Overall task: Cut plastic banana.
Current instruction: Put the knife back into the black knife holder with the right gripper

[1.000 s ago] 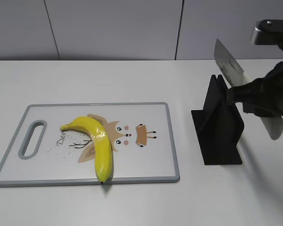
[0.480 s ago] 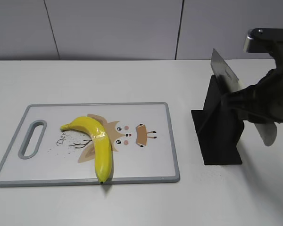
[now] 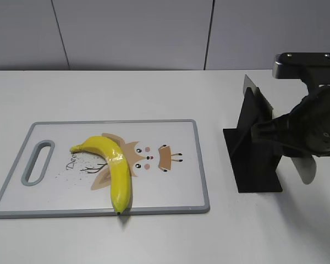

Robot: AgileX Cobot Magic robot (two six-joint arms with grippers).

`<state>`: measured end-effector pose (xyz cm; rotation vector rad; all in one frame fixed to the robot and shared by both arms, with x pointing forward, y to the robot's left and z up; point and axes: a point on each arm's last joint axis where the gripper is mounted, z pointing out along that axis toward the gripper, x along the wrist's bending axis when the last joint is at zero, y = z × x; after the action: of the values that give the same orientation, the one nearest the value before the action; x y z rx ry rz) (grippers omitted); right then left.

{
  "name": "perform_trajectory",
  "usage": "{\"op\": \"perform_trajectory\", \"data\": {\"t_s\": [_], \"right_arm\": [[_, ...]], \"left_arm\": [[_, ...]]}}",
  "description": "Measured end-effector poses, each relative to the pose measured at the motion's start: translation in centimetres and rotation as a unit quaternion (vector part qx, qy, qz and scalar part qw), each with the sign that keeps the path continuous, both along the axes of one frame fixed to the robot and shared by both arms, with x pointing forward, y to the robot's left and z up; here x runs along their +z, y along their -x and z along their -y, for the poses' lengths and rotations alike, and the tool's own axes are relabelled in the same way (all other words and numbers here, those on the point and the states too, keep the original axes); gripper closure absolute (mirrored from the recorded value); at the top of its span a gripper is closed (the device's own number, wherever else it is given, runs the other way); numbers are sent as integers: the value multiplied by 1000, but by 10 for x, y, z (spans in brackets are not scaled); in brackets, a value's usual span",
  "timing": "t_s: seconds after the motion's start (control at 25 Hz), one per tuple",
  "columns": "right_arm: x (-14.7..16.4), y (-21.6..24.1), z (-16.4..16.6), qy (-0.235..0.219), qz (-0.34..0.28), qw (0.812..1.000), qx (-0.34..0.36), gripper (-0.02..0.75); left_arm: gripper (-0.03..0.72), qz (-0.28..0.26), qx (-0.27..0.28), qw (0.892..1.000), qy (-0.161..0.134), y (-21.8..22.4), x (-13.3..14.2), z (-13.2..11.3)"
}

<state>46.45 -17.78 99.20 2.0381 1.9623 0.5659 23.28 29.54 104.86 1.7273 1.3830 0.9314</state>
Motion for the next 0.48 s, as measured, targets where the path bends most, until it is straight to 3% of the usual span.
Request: {"op": "perform_trajectory", "data": {"t_s": [0.08, 0.24, 0.28, 0.48], "right_arm": [[-1, 1, -1, -2, -8, 1000, 4, 487], [-1, 3, -2, -10, -17, 1000, 6, 174], [0, 4, -2, -12, -18, 1000, 8, 132], [22, 14, 1, -29, 13, 999, 37, 115]], "left_arm": [[215, 0, 0, 1000, 0, 0, 0, 0], [215, 0, 0, 1000, 0, 0, 0, 0], [215, 0, 0, 1000, 0, 0, 0, 0], [215, 0, 0, 1000, 0, 0, 0, 0]]}}
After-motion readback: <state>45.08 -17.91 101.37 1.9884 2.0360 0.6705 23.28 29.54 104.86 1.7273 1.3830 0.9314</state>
